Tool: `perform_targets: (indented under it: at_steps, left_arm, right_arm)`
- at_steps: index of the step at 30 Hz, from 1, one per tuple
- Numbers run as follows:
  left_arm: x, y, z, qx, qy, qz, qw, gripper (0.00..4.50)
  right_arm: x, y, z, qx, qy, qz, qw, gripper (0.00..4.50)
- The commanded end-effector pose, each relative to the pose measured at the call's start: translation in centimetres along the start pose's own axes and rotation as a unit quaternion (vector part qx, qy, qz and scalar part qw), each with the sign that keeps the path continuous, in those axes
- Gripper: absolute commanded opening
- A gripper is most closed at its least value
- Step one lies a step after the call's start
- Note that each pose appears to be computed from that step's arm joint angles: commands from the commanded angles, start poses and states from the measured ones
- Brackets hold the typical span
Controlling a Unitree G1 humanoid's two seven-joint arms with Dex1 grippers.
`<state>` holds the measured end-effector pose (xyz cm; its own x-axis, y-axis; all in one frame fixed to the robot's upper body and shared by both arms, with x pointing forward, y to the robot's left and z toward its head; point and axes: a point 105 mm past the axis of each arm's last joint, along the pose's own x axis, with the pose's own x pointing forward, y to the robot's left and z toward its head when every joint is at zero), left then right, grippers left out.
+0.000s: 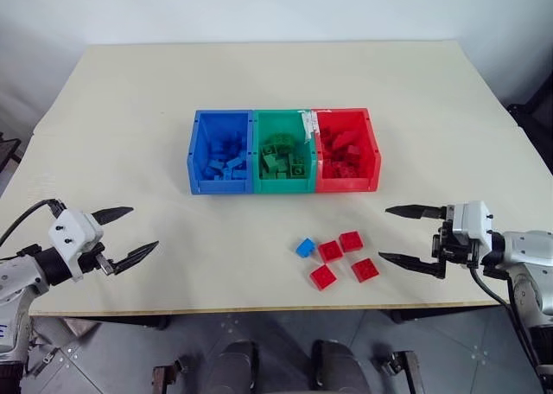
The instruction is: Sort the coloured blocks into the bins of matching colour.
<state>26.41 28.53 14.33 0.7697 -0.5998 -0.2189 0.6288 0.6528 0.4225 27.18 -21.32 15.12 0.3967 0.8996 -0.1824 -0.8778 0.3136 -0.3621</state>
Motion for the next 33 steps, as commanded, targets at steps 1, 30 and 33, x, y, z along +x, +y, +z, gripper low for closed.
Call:
perform_targets:
  at_steps: [1, 30, 33]
  left_arm:
    - [0.7, -0.4, 1.2, -0.001, -0.025, -0.01, 1.0, 4.47]
    - [7.1, -10.4, 7.0, -0.017, -0.134, -0.262, 0.955, 4.47]
    - [6.6, -10.3, 7.0, -0.015, -0.129, -0.255, 0.958, 4.47]
  right_arm:
    - [-0.2, -0.1, 1.1, -0.023, -0.014, -0.004, 1.0, 4.5]
    - [0.2, 3.0, -3.2, 0.046, 0.081, 0.131, 0.987, 4.5]
    - [1.2, 3.5, -4.0, 0.038, 0.094, 0.172, 0.98, 4.5]
